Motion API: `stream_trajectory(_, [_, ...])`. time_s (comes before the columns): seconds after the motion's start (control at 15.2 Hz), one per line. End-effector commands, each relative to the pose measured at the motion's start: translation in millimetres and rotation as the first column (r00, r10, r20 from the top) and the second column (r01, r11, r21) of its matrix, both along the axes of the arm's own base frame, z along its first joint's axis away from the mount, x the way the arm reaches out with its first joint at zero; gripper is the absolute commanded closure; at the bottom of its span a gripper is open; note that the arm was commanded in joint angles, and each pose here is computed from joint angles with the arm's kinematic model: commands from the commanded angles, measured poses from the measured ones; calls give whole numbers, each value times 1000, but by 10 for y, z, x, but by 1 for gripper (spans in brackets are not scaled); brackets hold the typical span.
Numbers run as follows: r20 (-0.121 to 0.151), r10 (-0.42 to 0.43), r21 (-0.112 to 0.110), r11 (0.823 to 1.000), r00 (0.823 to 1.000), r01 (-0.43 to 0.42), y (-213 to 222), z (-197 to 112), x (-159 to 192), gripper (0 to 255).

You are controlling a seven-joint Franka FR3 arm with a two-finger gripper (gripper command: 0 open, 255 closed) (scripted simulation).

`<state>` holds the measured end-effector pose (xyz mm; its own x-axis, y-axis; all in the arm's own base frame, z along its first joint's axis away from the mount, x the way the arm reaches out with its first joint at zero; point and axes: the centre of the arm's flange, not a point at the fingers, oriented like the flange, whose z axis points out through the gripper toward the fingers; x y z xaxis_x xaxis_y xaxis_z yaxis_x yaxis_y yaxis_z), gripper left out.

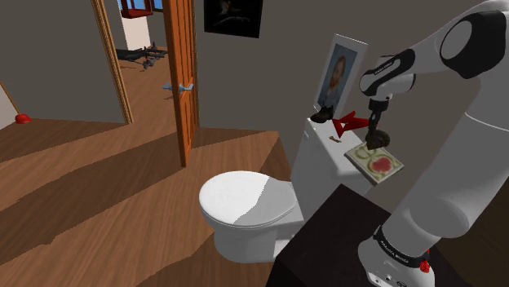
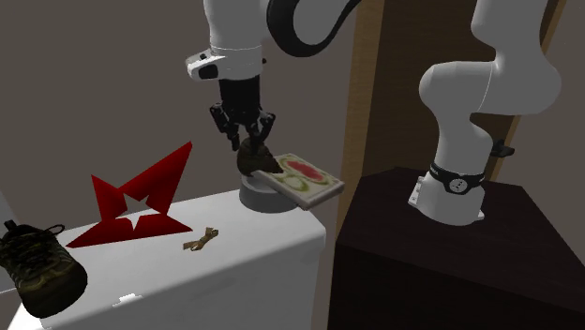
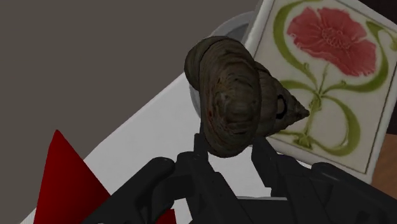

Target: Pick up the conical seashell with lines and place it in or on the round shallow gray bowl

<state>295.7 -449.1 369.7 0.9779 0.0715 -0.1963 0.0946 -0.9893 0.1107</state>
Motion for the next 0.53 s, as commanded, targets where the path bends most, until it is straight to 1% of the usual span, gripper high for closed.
stream_trajectory(0.0, [-105,-35,107,993,994,46,53,-199,-167,255])
stream_trajectory(0.4, [-105,-35,107,993,994,46,53,-199,-167,255])
stream_trajectory(0.46, [-105,-35,107,993,994,46,57,-193,-164,0])
